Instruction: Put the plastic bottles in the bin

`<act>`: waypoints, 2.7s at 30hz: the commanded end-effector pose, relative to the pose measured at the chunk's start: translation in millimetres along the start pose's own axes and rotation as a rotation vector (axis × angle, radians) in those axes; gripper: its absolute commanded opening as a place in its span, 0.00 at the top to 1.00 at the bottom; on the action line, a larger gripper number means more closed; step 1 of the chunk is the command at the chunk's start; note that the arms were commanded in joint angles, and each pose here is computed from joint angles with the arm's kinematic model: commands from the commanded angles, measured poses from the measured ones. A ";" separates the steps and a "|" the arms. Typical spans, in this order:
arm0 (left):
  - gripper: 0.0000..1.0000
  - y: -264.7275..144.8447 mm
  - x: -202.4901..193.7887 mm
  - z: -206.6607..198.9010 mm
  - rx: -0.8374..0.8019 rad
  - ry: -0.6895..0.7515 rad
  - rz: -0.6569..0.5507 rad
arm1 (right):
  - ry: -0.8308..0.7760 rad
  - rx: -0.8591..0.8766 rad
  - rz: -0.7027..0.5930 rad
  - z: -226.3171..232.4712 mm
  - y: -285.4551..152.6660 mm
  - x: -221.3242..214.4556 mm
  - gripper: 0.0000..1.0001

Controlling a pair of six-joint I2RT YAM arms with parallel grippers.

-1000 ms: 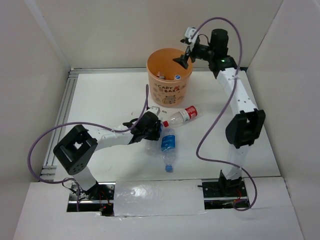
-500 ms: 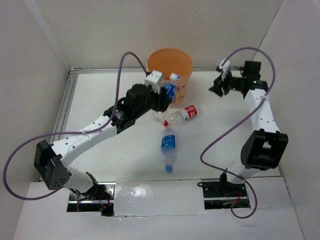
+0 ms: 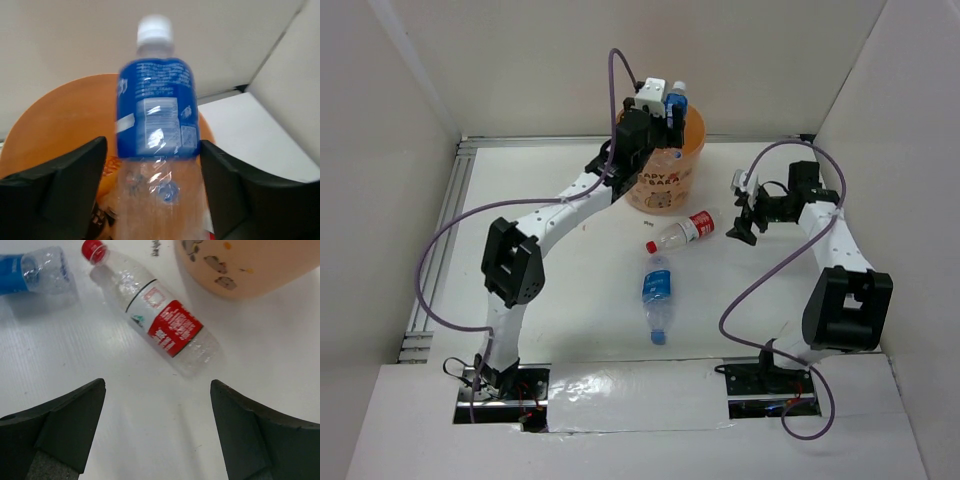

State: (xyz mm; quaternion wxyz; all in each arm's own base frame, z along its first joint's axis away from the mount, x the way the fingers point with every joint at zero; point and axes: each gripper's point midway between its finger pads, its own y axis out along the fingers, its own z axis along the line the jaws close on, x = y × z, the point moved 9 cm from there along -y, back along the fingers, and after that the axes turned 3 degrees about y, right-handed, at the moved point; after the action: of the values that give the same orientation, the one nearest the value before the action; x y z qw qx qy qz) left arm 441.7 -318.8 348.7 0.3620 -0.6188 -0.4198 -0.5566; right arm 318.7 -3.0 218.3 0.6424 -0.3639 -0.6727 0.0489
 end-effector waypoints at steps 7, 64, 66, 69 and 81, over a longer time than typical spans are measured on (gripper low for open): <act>0.01 17.1 28.9 36.7 0.105 0.007 -0.100 | -0.241 0.108 0.003 17.2 40.2 -4.4 0.06; 0.01 -315.0 -133.0 -15.5 -0.107 -0.167 0.476 | -0.562 -0.024 -0.472 0.0 -46.9 158.8 0.76; 0.01 -310.1 -138.5 -19.5 -0.111 -0.150 0.496 | -0.594 -0.019 -0.516 -5.8 -44.6 179.6 0.76; 0.01 -303.7 -142.8 -28.0 -0.140 -0.152 0.517 | -0.655 -0.039 -0.570 -32.7 -29.6 221.0 0.76; 0.01 -278.7 -164.2 -54.1 -0.201 -0.157 0.566 | -0.670 0.021 -0.599 -105.3 96.1 267.0 0.70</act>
State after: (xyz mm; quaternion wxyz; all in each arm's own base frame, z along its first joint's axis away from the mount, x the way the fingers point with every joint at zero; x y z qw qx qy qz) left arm 151.0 -258.0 165.6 0.4530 -0.7714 -0.1833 -0.4076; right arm 461.2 162.7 409.4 0.3722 -0.1051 -0.9222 -0.0089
